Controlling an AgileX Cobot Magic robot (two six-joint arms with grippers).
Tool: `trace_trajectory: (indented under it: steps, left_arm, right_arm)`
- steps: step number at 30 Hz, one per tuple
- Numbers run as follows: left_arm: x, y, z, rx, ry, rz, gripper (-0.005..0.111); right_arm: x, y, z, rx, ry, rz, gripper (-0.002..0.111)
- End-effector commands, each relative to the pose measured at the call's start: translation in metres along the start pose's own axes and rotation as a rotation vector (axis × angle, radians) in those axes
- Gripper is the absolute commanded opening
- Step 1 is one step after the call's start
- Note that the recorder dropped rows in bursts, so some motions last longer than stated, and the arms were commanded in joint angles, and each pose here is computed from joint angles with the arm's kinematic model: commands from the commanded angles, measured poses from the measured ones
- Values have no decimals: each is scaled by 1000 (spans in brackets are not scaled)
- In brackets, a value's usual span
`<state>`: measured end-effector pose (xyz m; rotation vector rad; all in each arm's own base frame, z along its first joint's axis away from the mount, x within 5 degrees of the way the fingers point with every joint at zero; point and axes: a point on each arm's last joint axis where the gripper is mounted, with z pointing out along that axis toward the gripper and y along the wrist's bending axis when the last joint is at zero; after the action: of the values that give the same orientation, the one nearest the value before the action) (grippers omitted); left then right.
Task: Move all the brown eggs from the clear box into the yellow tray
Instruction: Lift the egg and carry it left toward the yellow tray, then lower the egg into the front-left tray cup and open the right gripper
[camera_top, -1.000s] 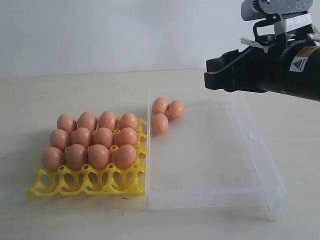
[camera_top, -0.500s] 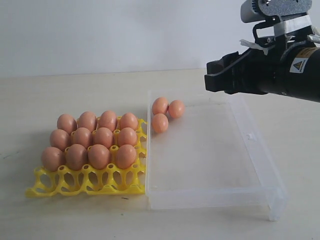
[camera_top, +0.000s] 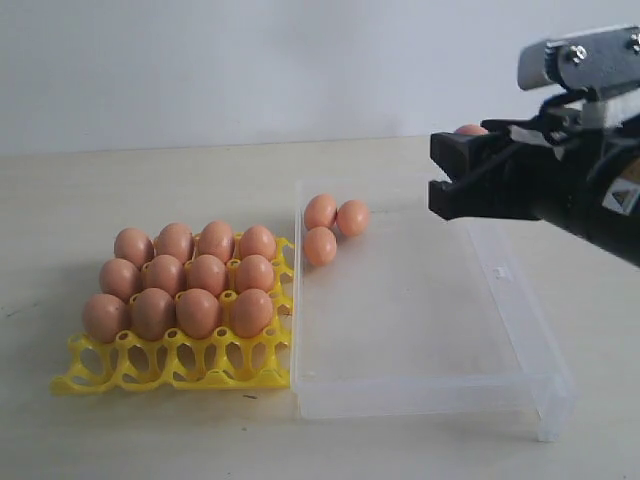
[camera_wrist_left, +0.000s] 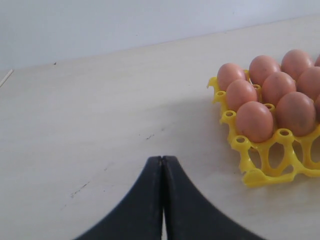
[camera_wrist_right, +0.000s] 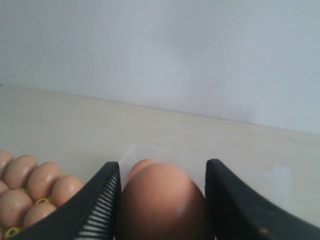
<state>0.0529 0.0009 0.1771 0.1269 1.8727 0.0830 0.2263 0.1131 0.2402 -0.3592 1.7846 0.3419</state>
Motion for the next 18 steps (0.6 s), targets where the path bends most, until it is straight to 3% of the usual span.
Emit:
trace_trajectory:
  steps: [1, 13, 18]
  left_arm:
    - [-2, 0, -1, 4, -16, -5, 0]
    - [-2, 0, -1, 4, -16, -5, 0]
    - [-2, 0, -1, 4, -16, -5, 0]
  right_arm:
    - [12, -2, -12, 4, -114, 62, 0]
    - [21, 50, 36, -565, 117, -64, 0]
    - [30, 85, 67, -766, 233, -129, 0]
